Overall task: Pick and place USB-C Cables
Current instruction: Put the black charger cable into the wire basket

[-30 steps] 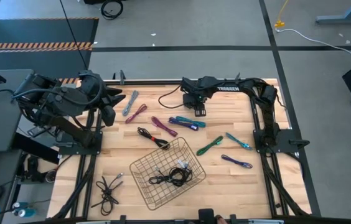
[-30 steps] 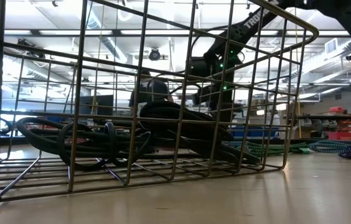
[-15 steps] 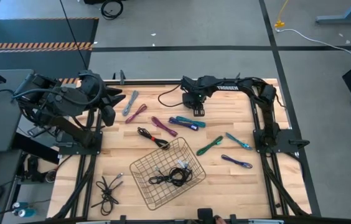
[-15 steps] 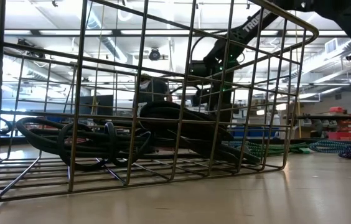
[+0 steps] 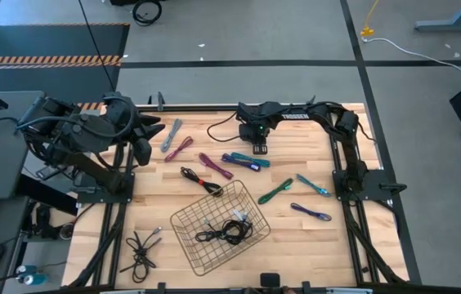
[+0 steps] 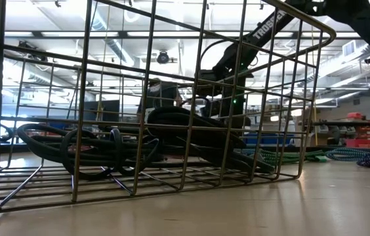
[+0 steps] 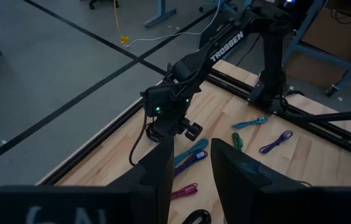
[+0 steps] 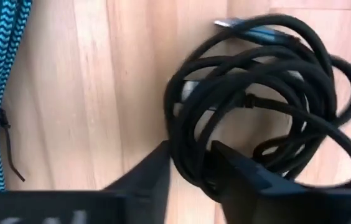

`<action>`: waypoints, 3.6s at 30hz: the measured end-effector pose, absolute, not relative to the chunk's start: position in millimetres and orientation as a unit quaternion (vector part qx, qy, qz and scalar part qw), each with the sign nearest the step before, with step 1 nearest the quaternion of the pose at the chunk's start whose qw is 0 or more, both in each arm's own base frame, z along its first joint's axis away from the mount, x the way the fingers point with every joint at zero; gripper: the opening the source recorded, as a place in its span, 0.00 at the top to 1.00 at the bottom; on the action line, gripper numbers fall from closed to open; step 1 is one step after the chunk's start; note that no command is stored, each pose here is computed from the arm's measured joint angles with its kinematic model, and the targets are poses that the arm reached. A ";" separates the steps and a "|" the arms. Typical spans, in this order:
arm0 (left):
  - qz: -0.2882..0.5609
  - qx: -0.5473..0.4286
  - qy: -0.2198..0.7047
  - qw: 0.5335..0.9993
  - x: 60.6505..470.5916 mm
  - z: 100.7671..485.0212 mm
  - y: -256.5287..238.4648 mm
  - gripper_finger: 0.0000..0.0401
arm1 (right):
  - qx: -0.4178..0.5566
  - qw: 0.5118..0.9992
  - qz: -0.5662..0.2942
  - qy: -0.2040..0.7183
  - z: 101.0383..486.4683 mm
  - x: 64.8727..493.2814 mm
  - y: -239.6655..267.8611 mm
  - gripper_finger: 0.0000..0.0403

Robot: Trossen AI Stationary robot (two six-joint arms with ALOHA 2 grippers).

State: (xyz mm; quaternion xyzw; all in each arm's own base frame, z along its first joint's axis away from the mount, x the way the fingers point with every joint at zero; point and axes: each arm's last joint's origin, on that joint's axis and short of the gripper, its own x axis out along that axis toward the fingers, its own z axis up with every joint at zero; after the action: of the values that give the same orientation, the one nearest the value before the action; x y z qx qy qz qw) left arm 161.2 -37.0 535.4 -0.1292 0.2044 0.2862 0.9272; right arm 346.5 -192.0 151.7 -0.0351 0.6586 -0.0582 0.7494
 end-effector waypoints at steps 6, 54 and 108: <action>0.286 -0.129 0.205 0.927 161.2 535.4 -37.0 0.72 | -0.033 0.749 -0.058 0.659 153.2 346.6 -190.4 0.96; 0.266 -0.136 0.216 0.929 161.7 534.7 -38.3 0.72 | 0.114 0.899 0.190 0.378 346.1 380.1 99.4 0.97; 0.248 -0.140 0.227 0.931 162.1 534.1 -39.5 0.72 | 0.078 0.800 0.121 0.582 183.7 434.7 110.2 0.73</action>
State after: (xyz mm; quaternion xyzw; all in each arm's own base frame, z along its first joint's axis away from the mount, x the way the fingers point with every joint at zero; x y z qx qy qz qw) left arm 162.1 -39.5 534.1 -0.1400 0.2274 0.2478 0.9313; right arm 434.7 110.2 183.7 0.0781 0.5822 0.1213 0.8001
